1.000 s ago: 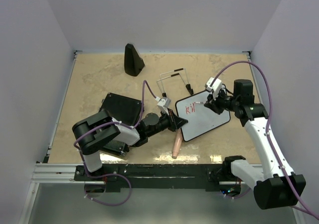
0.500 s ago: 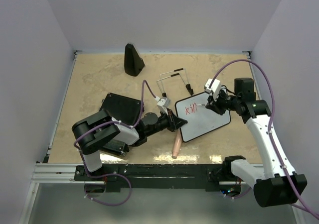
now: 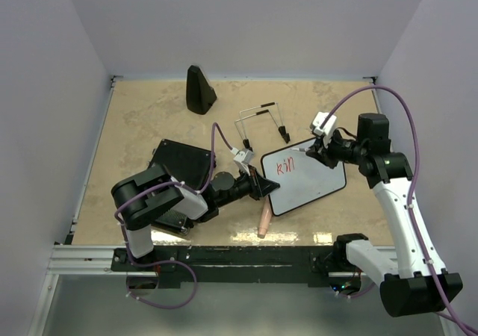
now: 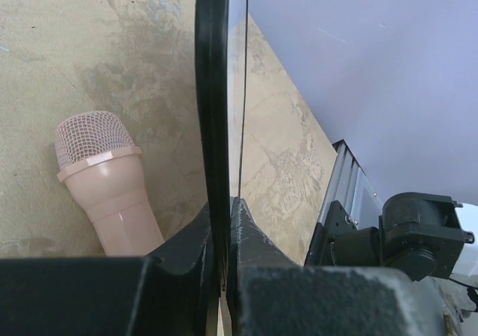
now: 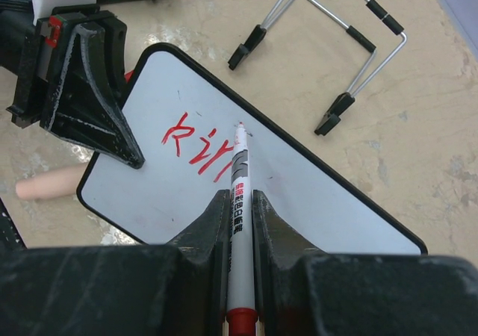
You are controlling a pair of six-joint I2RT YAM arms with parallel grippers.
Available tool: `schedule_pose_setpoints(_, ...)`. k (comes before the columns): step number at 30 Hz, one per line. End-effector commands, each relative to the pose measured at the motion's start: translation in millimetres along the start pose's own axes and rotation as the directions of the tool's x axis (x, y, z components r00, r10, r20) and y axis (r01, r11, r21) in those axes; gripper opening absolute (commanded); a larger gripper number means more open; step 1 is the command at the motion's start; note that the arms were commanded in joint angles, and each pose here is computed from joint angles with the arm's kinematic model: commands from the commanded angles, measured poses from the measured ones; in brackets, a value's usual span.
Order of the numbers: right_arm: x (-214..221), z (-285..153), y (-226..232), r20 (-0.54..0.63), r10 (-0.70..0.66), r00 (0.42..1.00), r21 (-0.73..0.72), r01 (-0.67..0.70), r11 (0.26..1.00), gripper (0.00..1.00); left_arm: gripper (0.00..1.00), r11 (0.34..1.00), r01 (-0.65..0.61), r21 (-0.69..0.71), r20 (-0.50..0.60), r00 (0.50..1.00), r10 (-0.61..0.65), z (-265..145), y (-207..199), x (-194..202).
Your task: Write a sentence on the whiteboard
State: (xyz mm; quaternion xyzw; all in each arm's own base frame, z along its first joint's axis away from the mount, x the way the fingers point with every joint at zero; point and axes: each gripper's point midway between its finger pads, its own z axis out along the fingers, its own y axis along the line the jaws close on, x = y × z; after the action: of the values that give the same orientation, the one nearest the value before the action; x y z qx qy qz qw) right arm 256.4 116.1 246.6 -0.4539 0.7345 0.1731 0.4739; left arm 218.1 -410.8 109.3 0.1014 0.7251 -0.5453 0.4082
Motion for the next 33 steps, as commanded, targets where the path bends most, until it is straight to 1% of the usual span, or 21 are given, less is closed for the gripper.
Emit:
schedule_pose_setpoints(1,-12,-6,8,0.052,-0.017,0.999,-0.030,0.018,0.999,0.00,0.00,0.998,-0.056,0.025,0.034,0.998,0.056,-3,-12,-10)
schedule_pose_setpoints(4,-10,-6,15,0.045,-0.030,0.999,-0.072,0.033,0.997,0.00,0.00,0.997,-0.078,0.003,0.028,0.997,0.078,-2,-11,-9)
schedule_pose_setpoints(7,-5,-8,18,0.026,-0.048,0.998,-0.075,0.050,0.996,0.00,0.00,0.999,-0.052,0.000,0.047,0.998,0.052,-4,-9,-10)
schedule_pose_setpoints(13,5,-9,24,0.006,-0.055,0.998,-0.086,0.055,0.995,0.00,0.00,0.998,-0.055,-0.014,0.052,0.997,0.056,-3,-9,-11)
schedule_pose_setpoints(18,9,-8,18,-0.010,-0.065,0.998,-0.056,0.064,0.996,0.00,0.00,0.998,-0.053,-0.024,0.039,0.998,0.054,-2,-8,-9)
schedule_pose_setpoints(23,14,-7,16,-0.020,-0.063,0.998,-0.058,0.062,0.996,0.00,0.00,0.999,-0.044,-0.027,0.035,0.998,0.045,0,-6,-6)
schedule_pose_setpoints(24,14,-8,16,-0.023,-0.064,0.998,-0.052,0.062,0.997,0.00,0.00,0.998,-0.038,-0.045,0.050,0.998,0.041,0,-2,-8)
schedule_pose_setpoints(29,20,-5,13,-0.028,-0.057,0.998,-0.041,0.056,0.998,0.00,0.00,0.998,-0.046,-0.048,0.048,0.998,0.048,0,-3,-9)
schedule_pose_setpoints(33,29,-3,3,-0.052,-0.051,0.997,0.012,0.052,0.999,0.00,0.00,0.998,-0.039,-0.039,0.047,0.998,0.041,-1,-5,-7)
